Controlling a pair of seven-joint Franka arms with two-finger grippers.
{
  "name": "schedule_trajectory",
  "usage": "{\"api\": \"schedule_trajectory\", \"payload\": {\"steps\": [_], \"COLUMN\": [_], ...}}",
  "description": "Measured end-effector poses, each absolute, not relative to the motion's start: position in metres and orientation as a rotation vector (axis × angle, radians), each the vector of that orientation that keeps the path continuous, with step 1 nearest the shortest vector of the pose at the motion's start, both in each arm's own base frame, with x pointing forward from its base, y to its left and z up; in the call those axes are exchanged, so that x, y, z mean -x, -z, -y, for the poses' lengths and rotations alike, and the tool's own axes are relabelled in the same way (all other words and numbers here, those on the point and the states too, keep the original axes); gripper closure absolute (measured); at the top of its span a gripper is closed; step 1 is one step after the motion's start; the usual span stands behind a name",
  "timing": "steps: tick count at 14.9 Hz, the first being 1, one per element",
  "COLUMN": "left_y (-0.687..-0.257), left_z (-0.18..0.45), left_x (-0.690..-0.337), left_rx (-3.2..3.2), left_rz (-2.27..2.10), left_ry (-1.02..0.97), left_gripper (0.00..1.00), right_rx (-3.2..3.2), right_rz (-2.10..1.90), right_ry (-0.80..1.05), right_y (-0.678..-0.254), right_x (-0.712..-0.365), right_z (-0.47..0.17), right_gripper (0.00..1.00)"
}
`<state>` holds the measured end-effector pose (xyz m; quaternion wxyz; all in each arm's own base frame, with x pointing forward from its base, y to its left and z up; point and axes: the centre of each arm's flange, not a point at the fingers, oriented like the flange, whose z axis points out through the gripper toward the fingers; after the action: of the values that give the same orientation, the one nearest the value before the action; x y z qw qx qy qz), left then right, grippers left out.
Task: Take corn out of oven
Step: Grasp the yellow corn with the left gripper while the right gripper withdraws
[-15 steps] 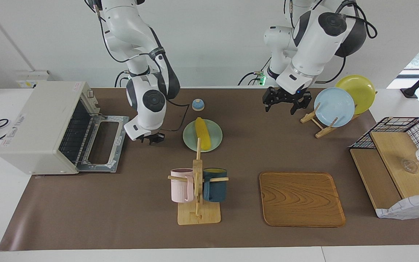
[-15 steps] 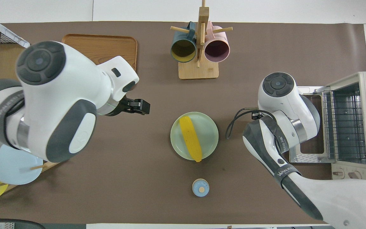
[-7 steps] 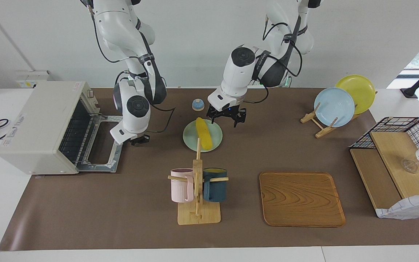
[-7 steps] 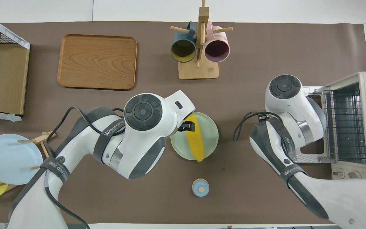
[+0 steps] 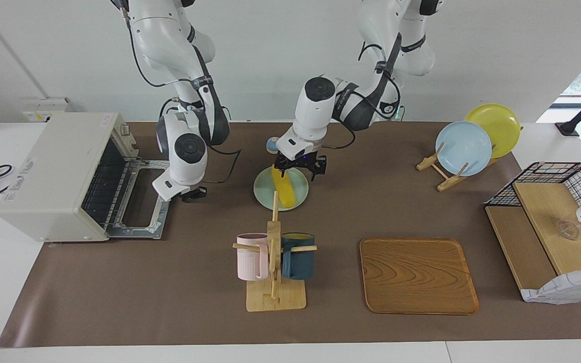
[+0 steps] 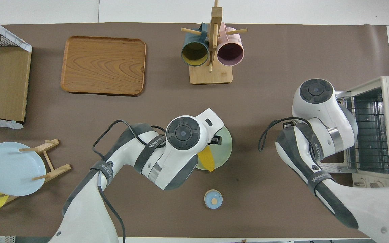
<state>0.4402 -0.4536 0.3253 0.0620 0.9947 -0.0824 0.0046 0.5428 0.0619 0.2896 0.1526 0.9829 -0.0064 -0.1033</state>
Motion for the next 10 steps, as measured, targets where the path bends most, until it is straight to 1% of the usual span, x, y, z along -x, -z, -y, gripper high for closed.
{"api": "schedule_trajectory", "payload": {"steps": [3, 7, 10], "left_y": [-0.3110, -0.3090, -0.3089], "left_z": [0.4591, 0.4616, 0.4619], "left_x": [-0.4360, -0.4341, -0.4338], "left_rx": [-3.017, -3.019, -3.024], "left_rz": [0.220, 0.181, 0.005], "left_ry": [0.002, 0.002, 0.013], "left_gripper": [0.00, 0.00, 0.00], "right_rx": [-2.825, -2.824, -2.792], "right_rz": [0.016, 0.006, -0.058], "right_ry": [0.294, 0.284, 0.282], "right_y": [-0.2852, -0.2828, -0.2847], "right_x": [-0.5408, -0.5382, -0.5372], "right_z": [-0.0586, -0.0573, -0.0592], "right_gripper": [0.99, 0.98, 0.98]}}
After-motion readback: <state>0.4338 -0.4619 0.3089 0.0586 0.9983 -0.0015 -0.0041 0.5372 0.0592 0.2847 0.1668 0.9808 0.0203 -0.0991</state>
